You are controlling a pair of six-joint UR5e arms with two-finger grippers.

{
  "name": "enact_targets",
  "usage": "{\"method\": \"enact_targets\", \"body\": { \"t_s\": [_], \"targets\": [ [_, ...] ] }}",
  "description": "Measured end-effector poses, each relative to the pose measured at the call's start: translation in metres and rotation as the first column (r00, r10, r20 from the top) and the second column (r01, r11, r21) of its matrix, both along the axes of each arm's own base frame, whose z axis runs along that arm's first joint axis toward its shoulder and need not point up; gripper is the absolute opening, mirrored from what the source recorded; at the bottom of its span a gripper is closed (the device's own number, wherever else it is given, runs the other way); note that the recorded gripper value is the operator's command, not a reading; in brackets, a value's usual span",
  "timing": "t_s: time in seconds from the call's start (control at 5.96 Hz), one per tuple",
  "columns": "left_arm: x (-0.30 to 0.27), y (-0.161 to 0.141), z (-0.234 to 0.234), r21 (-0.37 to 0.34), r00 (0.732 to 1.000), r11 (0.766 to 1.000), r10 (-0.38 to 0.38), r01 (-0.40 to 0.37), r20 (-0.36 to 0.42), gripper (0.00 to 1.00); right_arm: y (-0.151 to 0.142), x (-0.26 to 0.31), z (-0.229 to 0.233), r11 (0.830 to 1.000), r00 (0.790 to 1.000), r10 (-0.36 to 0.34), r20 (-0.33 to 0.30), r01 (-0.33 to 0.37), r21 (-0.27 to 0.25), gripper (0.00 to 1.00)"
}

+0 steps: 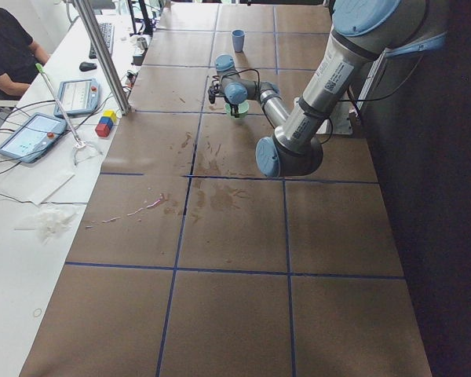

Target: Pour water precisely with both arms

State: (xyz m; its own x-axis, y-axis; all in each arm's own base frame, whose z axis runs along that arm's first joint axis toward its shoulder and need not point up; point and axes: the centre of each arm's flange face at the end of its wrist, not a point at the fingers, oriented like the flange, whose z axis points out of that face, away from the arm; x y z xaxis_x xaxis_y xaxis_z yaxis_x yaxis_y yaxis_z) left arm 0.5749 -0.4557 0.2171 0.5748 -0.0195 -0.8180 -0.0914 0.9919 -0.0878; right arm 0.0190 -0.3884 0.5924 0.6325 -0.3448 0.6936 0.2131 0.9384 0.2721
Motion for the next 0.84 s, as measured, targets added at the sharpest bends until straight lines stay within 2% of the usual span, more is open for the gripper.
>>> {"method": "enact_targets", "body": {
  "t_s": [0.17, 0.34, 0.5, 0.84],
  "targets": [
    [0.008, 0.004, -0.002, 0.004, 1.000, 1.000, 0.003, -0.003, 0.002, 0.00, 0.001, 0.000, -0.001, 1.000, 1.000, -0.001, 0.003, 0.001, 0.015, 1.00],
    [0.014, 0.008, -0.003, 0.009, 1.000, 1.000, 0.010, -0.010, -0.005, 0.00, 0.007, 0.000, 0.000, 0.999, 1.000, -0.003, 0.008, 0.002, 0.054, 1.00],
    [0.018, 0.011, -0.001, 0.014, 1.000, 1.000, 0.013, -0.013, -0.015, 0.11, 0.015, 0.001, 0.003, 0.996, 1.000, -0.003, 0.012, 0.002, 0.095, 1.00],
    [0.019, 0.011, 0.001, 0.014, 1.000, 1.000, 0.012, -0.011, -0.021, 1.00, 0.019, 0.000, 0.006, 0.992, 1.000, -0.005, 0.016, 0.003, 0.123, 1.00]
  ]
}}
